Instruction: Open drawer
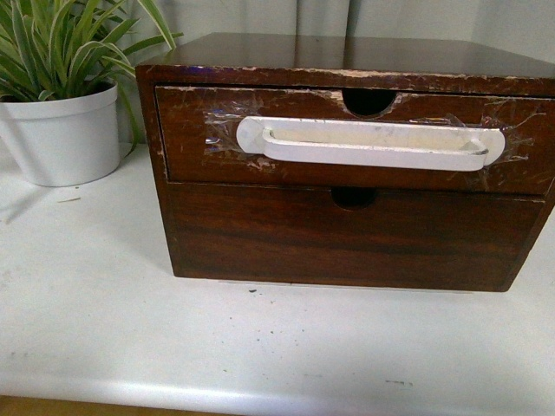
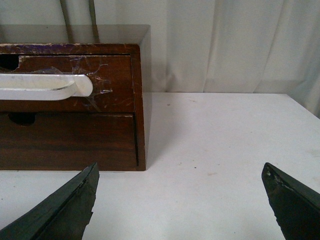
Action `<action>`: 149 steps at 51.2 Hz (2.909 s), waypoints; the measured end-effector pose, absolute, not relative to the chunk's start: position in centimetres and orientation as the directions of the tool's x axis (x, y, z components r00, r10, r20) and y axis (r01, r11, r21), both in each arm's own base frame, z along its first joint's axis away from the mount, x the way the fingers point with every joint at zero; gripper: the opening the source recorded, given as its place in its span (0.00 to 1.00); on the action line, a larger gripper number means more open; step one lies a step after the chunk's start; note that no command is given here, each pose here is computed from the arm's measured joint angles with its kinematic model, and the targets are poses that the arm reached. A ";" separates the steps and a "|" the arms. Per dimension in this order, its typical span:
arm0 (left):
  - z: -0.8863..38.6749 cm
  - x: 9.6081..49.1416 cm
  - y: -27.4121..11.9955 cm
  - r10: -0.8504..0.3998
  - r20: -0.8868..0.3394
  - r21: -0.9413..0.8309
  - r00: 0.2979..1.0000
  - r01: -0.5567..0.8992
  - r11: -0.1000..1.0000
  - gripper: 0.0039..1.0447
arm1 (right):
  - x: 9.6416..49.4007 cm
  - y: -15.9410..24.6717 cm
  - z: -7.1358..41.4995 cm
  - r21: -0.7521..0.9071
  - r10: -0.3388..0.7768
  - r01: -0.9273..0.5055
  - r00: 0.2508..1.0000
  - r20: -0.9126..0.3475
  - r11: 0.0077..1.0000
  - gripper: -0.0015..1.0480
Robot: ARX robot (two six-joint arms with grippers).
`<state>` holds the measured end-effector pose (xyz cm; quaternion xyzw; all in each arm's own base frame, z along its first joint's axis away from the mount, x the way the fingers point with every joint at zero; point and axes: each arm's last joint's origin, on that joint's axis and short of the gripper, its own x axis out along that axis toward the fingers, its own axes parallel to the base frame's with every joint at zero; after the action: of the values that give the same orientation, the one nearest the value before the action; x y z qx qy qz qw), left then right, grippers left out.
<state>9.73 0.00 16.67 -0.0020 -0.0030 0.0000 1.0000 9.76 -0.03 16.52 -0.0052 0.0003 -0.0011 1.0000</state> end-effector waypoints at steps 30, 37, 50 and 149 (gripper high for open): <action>16.7 9.7 0.0 0.000 0.006 -0.004 1.000 0.000 1.000 0.94 | 9.8 0.0 16.5 -0.010 -0.002 0.002 1.000 0.000 1.000 0.91; 16.7 9.7 0.0 0.000 0.006 -0.004 1.000 0.000 1.000 0.94 | 9.8 0.0 16.5 -0.010 -0.002 0.002 1.000 -0.001 1.000 0.91; 16.7 9.7 0.0 0.000 0.006 -0.004 1.000 0.000 1.000 0.94 | 9.8 0.0 16.5 -0.010 -0.002 0.002 1.000 0.000 1.000 0.91; 27.6 29.0 -14.8 -0.643 -0.582 0.435 0.497 0.859 0.270 0.94 | 21.7 -0.8 26.6 -0.568 0.339 -0.593 0.800 -0.495 0.571 0.91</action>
<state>29.00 -14.76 27.64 0.3676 0.1467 -0.4794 0.7832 21.68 -0.77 26.57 -0.3780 0.1680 0.2677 0.8702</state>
